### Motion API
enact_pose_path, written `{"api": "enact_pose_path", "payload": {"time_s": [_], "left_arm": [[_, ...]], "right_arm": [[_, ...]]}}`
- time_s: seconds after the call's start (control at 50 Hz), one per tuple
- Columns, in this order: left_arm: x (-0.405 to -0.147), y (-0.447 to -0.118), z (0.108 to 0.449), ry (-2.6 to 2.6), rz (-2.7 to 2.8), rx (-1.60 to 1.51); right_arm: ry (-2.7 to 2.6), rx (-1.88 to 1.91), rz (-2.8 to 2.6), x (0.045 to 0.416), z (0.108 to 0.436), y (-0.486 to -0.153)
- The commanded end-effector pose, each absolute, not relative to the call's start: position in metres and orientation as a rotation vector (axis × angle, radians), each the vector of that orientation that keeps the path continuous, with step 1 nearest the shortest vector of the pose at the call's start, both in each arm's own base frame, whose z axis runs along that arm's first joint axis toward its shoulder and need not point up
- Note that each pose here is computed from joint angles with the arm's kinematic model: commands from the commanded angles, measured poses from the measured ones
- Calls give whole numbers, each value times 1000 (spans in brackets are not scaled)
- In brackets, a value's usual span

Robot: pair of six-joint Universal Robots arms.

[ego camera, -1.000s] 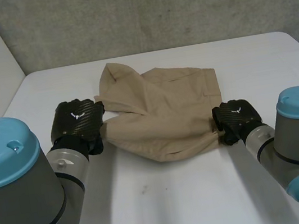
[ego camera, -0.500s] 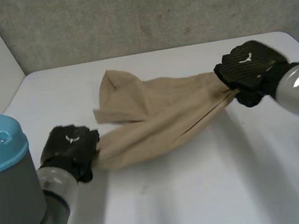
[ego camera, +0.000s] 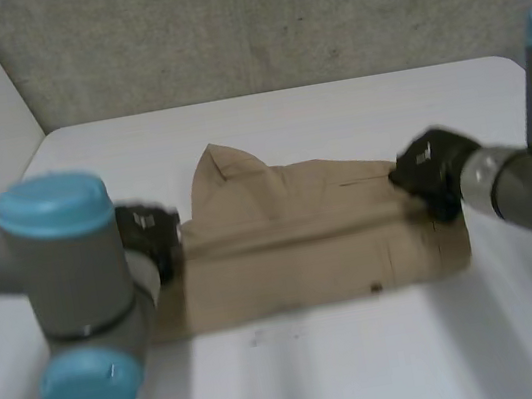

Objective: Fold the shorts.

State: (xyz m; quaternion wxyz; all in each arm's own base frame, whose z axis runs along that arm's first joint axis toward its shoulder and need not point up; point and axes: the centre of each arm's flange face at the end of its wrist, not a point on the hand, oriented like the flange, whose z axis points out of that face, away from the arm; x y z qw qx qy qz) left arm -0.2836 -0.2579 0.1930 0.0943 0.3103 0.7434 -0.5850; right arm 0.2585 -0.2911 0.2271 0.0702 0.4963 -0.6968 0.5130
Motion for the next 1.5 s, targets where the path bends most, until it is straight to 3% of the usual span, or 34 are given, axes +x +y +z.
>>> {"api": "enact_pose_path", "payload": {"time_s": [0.02,0.04,0.1,0.18,0.24,0.34,0.42,0.48,0.62,0.68,0.76,0.86,1.04,1.22,1.32,1.5], "left_arm": [[-312,-324,307,1657,-2239,688],[-314,-332,342,1507,-2357,586],[-314,-334,390,1299,-2515,421],[-315,-330,416,1153,-2627,297],[-311,-322,425,1124,-2655,265],[-306,-316,397,1236,-2596,342],[-305,-311,351,1388,-2496,446],[-301,-303,296,1568,-2352,581],[-302,-264,208,1931,-2101,789],[-298,-246,167,2103,-1895,872],[-289,-222,147,2199,-1684,931],[-274,-194,152,2220,-1553,966],[-244,-139,163,2242,-1384,1117],[-234,-109,160,2250,-1297,1224],[-237,-122,176,2228,-1391,1166],[-241,-218,220,2123,-1794,975]], "right_arm": [[-1703,1078,2141,284,329,-350],[-1582,977,2294,288,358,-356],[-1294,775,2559,292,408,-362],[-1038,638,2708,294,437,-356],[-999,643,2731,296,439,-350],[-1120,729,2680,298,410,-352],[-1286,834,2594,299,370,-353],[-1468,958,2481,301,324,-351],[-1894,1184,2141,296,215,-334],[-2009,1234,2027,288,182,-318],[-2085,1279,1919,280,161,-303],[-2186,1364,1740,269,149,-279],[-2275,1614,1423,250,161,-225],[-2331,1743,1198,231,153,-190],[-2336,1770,1247,233,148,-185],[-2291,1743,1372,238,147,-193]]}}
